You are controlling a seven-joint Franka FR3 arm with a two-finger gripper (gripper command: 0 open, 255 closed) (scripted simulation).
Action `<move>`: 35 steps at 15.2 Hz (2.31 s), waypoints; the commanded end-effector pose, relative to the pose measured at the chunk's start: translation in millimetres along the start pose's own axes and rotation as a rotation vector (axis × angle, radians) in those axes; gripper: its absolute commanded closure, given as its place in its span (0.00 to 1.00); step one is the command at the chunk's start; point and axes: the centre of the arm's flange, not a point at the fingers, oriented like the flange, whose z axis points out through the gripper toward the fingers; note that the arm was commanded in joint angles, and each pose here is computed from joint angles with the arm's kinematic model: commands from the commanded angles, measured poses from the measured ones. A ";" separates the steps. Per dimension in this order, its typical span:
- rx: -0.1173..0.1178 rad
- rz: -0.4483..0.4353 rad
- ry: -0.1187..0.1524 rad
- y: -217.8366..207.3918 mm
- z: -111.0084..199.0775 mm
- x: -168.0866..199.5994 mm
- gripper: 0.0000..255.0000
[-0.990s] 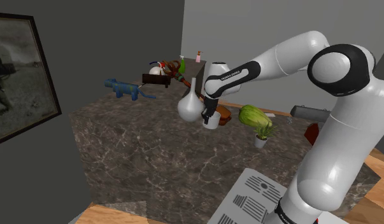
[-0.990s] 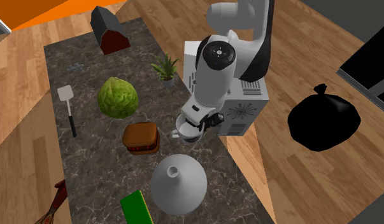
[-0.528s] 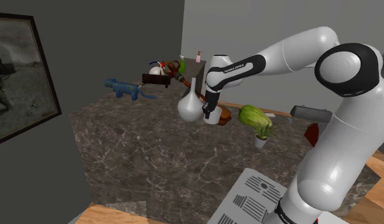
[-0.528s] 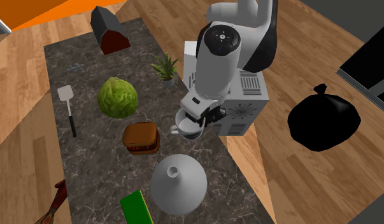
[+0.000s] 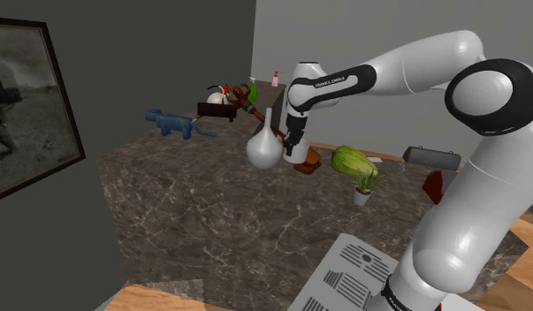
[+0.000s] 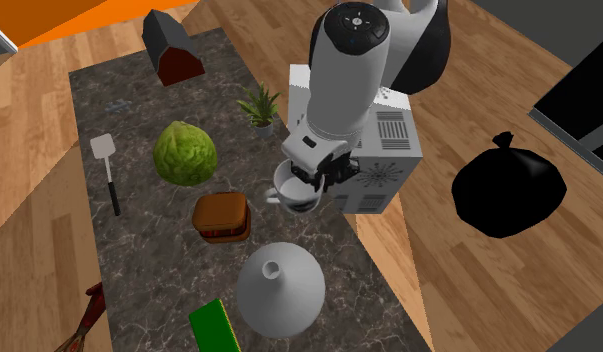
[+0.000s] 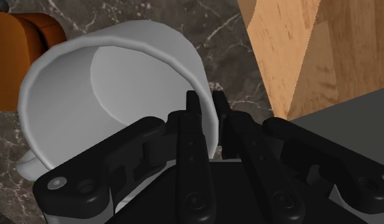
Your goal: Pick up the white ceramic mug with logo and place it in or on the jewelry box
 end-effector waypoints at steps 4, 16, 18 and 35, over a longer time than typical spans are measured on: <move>0.000 0.000 0.000 2.0 -26.1 1.1 1.00; 0.000 0.000 0.000 121.1 -38.9 10.7 1.00; 0.000 0.000 0.000 147.4 -38.9 12.7 1.00; 0.000 0.000 0.000 207.3 24.4 14.6 1.00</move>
